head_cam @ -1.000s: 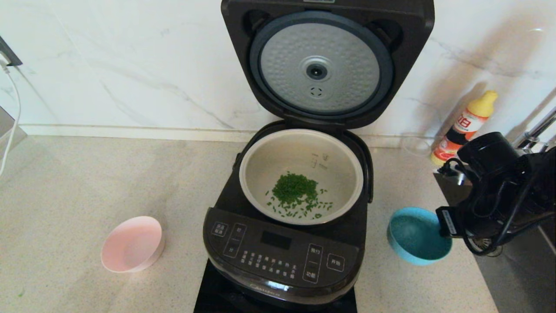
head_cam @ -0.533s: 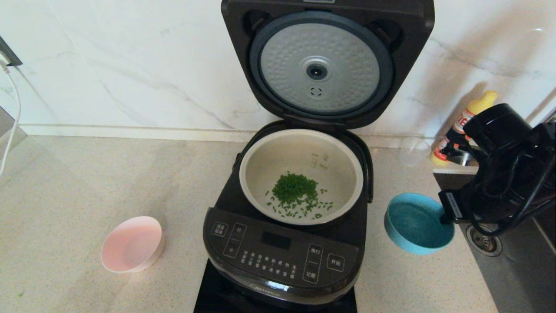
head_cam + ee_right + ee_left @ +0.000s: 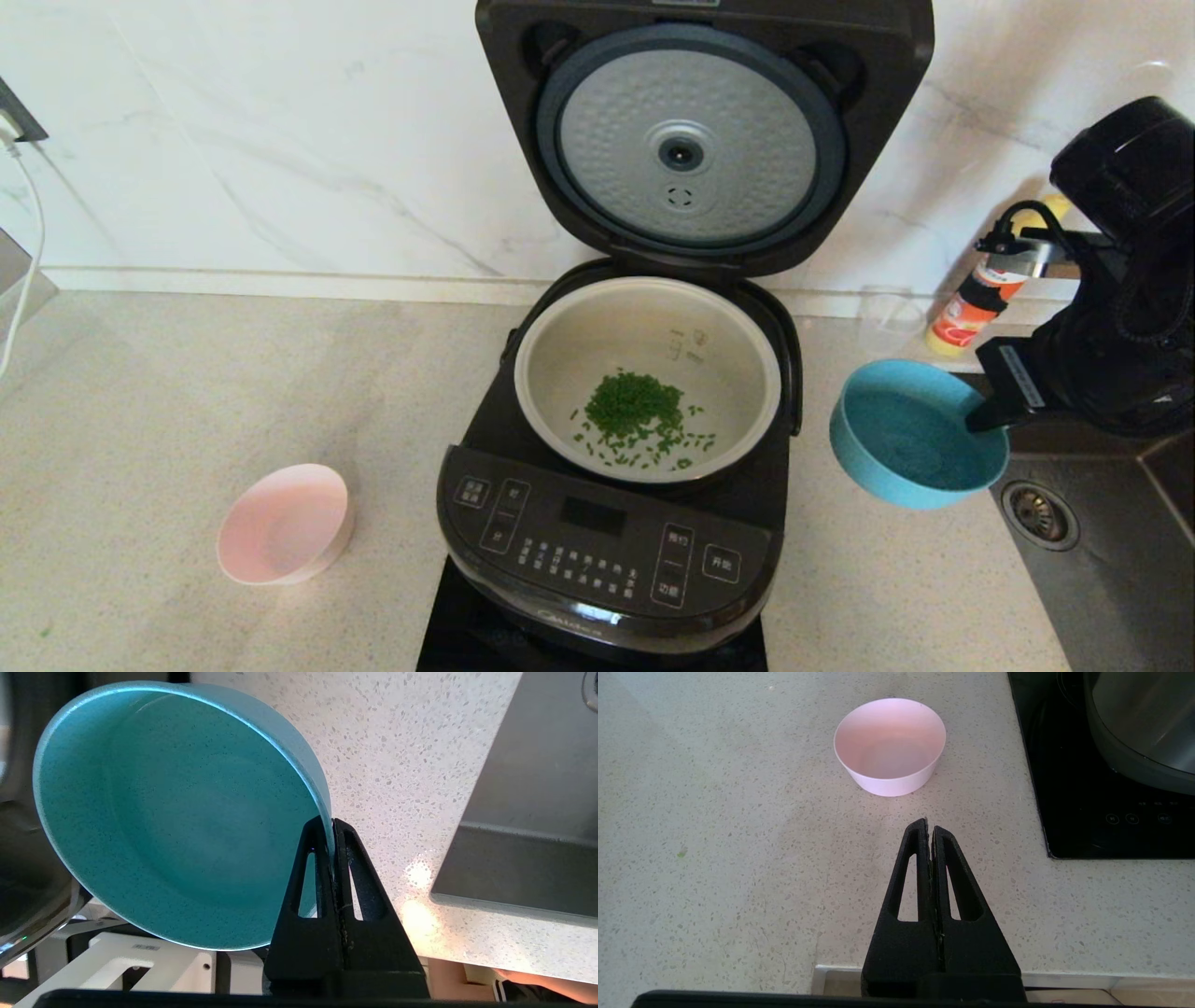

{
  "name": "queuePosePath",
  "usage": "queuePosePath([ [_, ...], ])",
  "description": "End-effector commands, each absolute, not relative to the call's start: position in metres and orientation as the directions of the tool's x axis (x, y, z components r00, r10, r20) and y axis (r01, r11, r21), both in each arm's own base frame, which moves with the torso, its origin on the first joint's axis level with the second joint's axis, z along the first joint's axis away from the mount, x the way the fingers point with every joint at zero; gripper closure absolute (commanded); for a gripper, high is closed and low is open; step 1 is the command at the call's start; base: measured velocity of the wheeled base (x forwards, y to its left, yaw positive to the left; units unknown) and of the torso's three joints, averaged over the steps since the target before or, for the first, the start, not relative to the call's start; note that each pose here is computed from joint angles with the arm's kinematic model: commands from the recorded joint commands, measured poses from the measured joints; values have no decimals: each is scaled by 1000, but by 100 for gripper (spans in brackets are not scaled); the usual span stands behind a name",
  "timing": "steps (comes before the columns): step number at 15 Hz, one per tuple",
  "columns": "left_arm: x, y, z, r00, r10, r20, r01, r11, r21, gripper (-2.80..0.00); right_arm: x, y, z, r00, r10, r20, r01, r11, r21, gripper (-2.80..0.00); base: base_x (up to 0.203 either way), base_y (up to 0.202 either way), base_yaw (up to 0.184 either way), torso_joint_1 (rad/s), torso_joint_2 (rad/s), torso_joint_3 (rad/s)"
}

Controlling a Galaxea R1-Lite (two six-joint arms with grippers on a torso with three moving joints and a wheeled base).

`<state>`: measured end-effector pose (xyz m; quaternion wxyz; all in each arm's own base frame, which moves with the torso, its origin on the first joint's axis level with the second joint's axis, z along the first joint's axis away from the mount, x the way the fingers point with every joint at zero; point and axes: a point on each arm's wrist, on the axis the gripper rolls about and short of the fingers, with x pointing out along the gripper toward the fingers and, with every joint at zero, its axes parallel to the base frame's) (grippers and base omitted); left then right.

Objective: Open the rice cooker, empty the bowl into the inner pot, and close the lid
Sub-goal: Pour the water from the bowl into the rice cooker

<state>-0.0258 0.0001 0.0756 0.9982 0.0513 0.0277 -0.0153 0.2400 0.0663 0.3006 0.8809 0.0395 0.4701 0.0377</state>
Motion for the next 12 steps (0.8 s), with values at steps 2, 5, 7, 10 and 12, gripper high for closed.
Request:
queuePosePath([
  [2, -26, 0, 76, 998, -28, -57, 33, 994, 102, 0, 237, 69, 318, 575, 133, -807, -54, 991, 125, 0, 0, 0, 0, 0, 0, 0],
  [5, -26, 0, 76, 998, -28, -57, 33, 994, 102, 0, 231, 77, 332, 575, 165, -801, -88, 986, 139, 0, 0, 0, 0, 0, 0, 0],
  [7, -26, 0, 76, 998, -28, -57, 33, 994, 102, 0, 230, 86, 332, 571, 184, -800, -119, 983, 142, 0, 0, 0, 0, 0, 0, 0],
  [10, -26, 0, 76, 998, -28, -57, 33, 994, 102, 0, 229, 99, 333, 578, 212, -788, -161, 976, 144, 0, 0, 0, 0, 0, 0, 0],
  [12, -26, 0, 76, 998, -28, -57, 33, 994, 102, 0, 228, 105, 335, 591, 228, -774, -182, 972, 147, 0, 0, 0, 0, 0, 0, 0],
])
